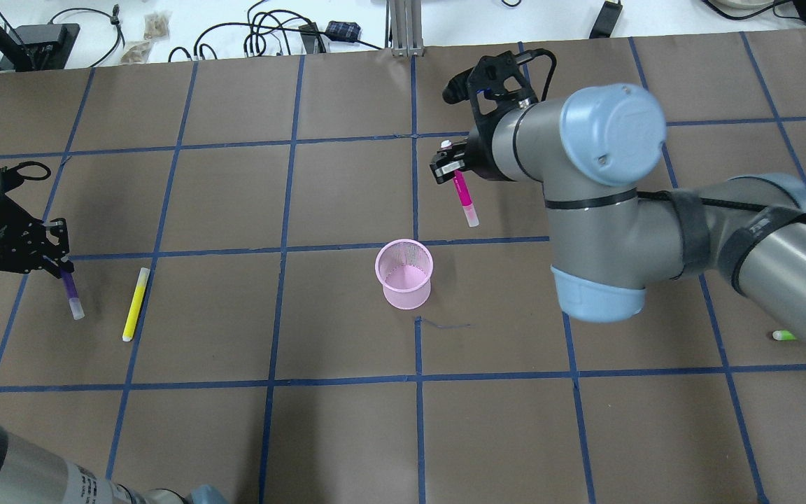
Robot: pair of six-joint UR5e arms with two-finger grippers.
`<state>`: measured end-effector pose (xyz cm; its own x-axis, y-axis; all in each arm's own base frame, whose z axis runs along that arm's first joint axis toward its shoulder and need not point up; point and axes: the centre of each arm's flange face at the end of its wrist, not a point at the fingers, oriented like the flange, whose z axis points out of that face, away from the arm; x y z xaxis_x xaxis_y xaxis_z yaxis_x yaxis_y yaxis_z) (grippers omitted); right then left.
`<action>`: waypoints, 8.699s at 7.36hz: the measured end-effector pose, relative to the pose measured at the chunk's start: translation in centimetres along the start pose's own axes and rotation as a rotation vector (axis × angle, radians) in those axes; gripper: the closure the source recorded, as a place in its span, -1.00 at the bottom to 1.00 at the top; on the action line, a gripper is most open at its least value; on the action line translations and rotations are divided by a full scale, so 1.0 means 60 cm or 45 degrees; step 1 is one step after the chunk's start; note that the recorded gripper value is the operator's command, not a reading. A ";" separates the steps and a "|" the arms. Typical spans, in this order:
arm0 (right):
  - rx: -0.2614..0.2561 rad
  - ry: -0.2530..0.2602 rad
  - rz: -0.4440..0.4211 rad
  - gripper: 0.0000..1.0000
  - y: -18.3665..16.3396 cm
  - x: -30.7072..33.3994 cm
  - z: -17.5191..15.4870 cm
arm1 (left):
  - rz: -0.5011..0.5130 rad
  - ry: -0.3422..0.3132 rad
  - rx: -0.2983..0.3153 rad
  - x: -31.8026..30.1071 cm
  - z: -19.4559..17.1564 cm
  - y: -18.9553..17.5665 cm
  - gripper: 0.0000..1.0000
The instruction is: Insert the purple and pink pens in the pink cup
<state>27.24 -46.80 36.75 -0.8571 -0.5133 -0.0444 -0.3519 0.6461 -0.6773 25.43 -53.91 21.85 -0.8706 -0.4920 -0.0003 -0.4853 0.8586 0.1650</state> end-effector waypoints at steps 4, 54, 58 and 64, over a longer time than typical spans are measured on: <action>0.234 -0.035 0.094 1.00 0.043 -0.102 -0.010 | 0.056 -0.070 0.108 0.041 -0.126 0.026 1.00; -0.792 0.356 0.603 -1.00 -0.102 0.235 -0.185 | 0.242 -0.194 0.584 0.746 -0.166 0.471 -1.00; -0.789 0.352 0.582 -1.00 -0.105 0.232 -0.177 | 0.301 -0.156 0.344 0.615 -0.259 0.376 -1.00; -0.786 0.346 0.583 -1.00 -0.106 0.233 -0.178 | 0.459 -0.144 0.166 0.462 -0.369 0.396 -1.00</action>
<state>13.47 -52.05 48.27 -0.9997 -0.0190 0.0145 -0.0204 0.9943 -0.1045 -8.44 -50.31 47.58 -0.9869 -0.1428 -0.0749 -0.1466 0.9880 0.0477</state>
